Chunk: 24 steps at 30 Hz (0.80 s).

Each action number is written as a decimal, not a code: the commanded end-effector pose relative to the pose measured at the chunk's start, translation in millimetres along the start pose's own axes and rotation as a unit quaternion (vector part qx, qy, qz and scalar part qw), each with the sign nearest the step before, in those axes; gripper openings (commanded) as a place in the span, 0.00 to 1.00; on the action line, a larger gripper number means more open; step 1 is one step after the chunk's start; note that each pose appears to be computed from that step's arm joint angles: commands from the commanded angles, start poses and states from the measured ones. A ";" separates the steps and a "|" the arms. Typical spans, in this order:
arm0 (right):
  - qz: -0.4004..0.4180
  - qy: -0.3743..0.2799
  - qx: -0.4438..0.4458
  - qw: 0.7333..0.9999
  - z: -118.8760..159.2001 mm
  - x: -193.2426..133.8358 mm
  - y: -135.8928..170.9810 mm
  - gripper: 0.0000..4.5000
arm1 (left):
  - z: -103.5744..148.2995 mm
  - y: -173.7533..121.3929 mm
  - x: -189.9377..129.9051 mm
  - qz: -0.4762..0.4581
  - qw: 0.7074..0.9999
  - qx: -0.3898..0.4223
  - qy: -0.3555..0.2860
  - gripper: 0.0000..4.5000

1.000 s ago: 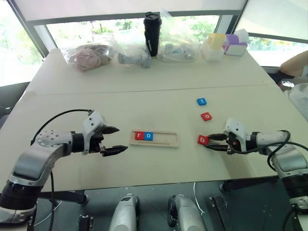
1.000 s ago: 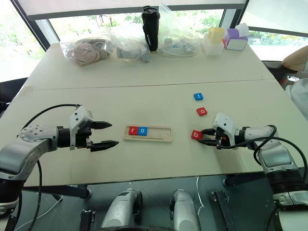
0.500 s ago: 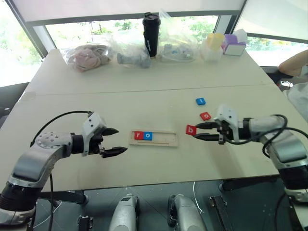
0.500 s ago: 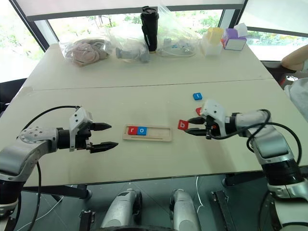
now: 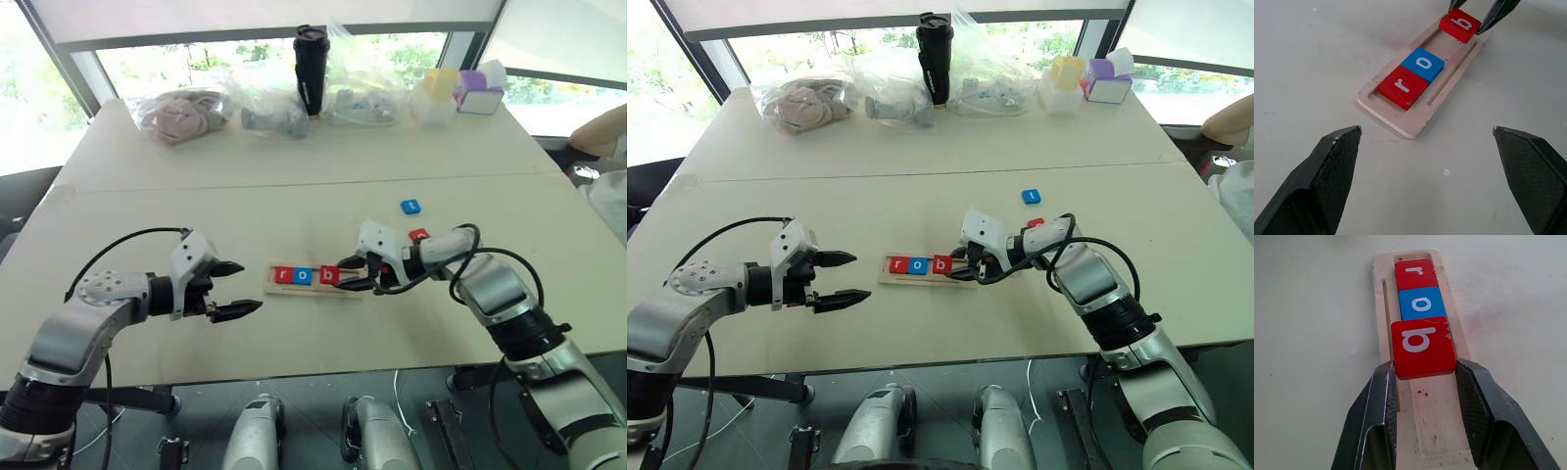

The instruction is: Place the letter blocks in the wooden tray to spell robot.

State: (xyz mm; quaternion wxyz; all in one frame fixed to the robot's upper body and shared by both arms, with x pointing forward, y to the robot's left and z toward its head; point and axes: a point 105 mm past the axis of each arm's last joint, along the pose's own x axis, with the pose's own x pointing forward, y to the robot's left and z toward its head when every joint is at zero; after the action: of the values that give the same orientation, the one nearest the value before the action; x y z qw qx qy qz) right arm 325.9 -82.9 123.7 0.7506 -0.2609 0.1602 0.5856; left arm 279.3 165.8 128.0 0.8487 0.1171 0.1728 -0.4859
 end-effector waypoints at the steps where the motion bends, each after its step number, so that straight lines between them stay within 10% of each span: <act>1: -0.001 -0.001 -0.023 1.000 6.7 3.0 -3.9 0.26 | 11.7 -1.2 -3.6 0.007 1.000 0.016 -0.019 1.00; 17: -0.006 -0.007 -0.026 1.000 9.8 13.9 -11.2 0.26 | 7.0 -3.2 0.9 0.011 1.000 0.003 -0.024 1.00; 24: -0.001 -0.013 -0.028 1.000 14.2 15.5 -10.3 0.99 | 6.4 -3.7 1.8 0.012 1.000 0.000 -0.025 1.00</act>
State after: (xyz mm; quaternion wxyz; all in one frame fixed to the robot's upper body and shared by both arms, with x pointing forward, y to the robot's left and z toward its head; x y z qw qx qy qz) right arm 336.1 -68.1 113.4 0.7442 -0.2676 0.1584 0.5912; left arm 279.1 161.8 124.6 0.8570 0.1061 0.1669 -0.4759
